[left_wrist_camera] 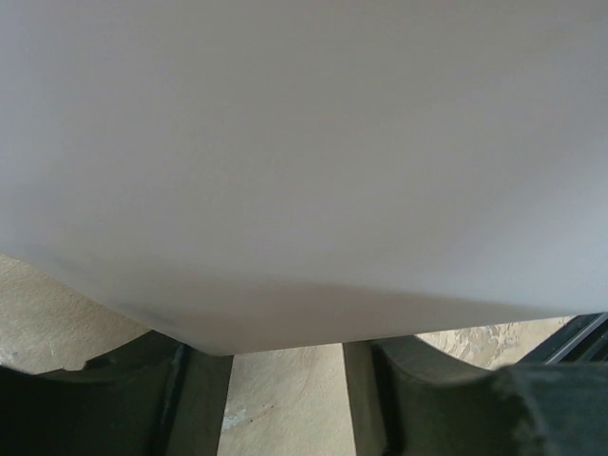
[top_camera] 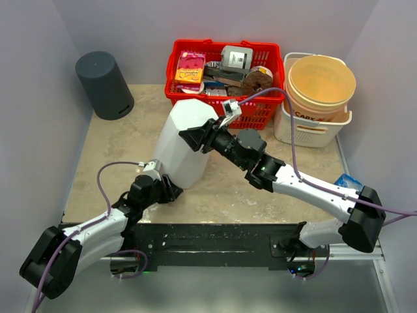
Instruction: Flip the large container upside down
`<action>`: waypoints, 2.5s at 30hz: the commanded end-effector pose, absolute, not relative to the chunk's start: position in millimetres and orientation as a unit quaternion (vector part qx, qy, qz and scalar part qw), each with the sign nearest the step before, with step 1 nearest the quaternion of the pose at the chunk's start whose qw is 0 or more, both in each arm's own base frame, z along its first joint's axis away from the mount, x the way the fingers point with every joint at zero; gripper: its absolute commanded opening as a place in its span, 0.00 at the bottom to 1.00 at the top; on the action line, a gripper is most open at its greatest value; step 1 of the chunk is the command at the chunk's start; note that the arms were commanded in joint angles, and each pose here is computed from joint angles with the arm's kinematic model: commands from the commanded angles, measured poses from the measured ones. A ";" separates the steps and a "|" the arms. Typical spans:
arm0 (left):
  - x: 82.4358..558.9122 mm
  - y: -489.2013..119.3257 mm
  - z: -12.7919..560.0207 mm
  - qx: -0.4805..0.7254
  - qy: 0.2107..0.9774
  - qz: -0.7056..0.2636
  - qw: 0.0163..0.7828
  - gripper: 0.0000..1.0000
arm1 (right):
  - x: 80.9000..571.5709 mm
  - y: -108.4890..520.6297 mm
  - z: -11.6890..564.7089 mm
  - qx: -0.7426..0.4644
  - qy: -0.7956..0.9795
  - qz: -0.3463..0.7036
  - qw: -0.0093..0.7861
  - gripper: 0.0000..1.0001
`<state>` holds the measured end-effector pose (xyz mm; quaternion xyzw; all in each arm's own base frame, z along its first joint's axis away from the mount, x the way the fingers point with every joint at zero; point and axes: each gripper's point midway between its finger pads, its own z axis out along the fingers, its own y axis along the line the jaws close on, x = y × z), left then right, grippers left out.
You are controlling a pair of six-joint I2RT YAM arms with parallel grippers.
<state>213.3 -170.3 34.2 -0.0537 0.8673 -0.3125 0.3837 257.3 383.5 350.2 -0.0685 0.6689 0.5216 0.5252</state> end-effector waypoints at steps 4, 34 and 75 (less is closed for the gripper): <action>242.7 -191.6 105.7 -0.022 0.795 -0.370 0.481 0.57 | 239.5 399.2 260.7 -0.109 0.762 0.469 0.432 0.49; 246.7 -180.4 89.7 -0.057 0.833 -0.321 0.446 0.85 | 237.4 419.2 248.4 -0.129 0.776 0.449 0.423 0.52; 233.3 -185.1 141.0 -0.112 0.818 -0.183 0.535 0.93 | 259.1 211.3 263.6 0.068 0.783 0.278 0.552 0.86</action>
